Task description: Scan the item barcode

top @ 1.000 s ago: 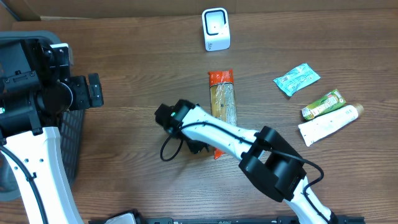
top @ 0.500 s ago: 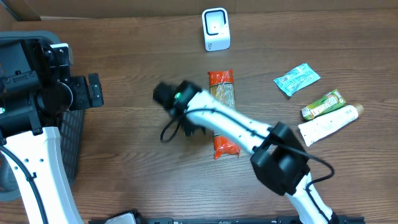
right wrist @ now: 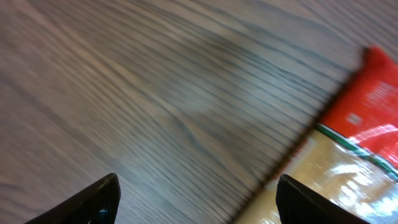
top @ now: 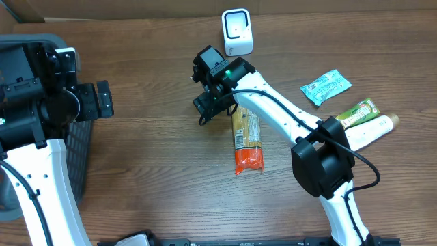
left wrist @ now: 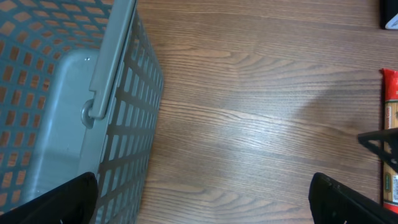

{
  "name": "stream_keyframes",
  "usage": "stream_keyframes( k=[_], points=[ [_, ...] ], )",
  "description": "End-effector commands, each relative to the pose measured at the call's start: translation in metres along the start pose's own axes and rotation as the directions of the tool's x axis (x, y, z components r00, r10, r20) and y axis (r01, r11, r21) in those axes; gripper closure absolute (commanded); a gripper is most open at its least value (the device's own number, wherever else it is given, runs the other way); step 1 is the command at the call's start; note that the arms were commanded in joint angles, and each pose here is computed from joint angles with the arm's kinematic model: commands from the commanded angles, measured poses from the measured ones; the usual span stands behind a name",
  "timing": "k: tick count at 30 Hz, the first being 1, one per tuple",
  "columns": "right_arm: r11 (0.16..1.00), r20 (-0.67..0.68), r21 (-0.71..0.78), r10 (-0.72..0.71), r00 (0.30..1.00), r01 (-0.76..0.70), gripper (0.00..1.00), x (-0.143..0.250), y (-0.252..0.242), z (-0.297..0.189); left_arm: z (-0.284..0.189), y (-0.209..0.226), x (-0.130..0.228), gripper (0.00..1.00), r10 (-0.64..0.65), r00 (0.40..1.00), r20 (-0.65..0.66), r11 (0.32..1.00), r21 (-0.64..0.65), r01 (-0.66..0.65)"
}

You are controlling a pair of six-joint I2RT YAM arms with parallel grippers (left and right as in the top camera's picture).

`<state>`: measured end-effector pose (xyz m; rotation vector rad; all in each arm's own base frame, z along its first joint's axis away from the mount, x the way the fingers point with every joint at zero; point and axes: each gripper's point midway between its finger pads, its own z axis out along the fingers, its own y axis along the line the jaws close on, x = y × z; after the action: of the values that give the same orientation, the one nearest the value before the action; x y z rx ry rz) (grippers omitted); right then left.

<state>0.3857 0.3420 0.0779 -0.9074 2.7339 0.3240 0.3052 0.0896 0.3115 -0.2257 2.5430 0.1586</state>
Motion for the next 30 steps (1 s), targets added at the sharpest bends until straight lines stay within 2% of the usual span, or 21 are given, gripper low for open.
stream_keyframes(
  k=[1,5,9,14,22,30],
  points=[
    [0.993,-0.032,-0.114,-0.025,0.999,0.021,0.2,0.003,0.015,0.026,-0.002,0.0,-0.002,0.0,0.018,1.0,0.008,1.0,-0.003,-0.018],
    [0.993,-0.054,-0.118,-0.001,0.999,-0.006,0.2,0.007,0.013,0.044,-0.002,0.0,-0.002,0.0,0.017,1.0,0.009,1.0,-0.003,-0.017],
    [0.994,-0.044,-0.068,0.085,0.995,-0.087,0.2,0.003,-0.003,0.047,-0.002,0.0,-0.002,0.0,0.018,1.0,0.008,1.0,-0.003,-0.018],
    [0.956,-0.013,0.036,0.293,0.956,-0.292,0.18,0.0,-0.054,0.043,-0.002,0.0,-0.002,0.0,0.018,1.0,0.008,1.0,-0.003,-0.018],
    [0.855,-0.036,0.1,0.514,0.857,-0.509,0.18,0.023,-0.136,0.028,-0.002,0.0,-0.002,0.0,0.018,1.0,0.008,1.0,-0.003,-0.018],
    [0.824,-0.108,0.011,0.564,0.819,-0.566,0.22,0.033,-0.155,0.0,-0.002,0.0,-0.002,0.0,0.018,1.0,0.008,1.0,-0.003,-0.018]
  ],
)
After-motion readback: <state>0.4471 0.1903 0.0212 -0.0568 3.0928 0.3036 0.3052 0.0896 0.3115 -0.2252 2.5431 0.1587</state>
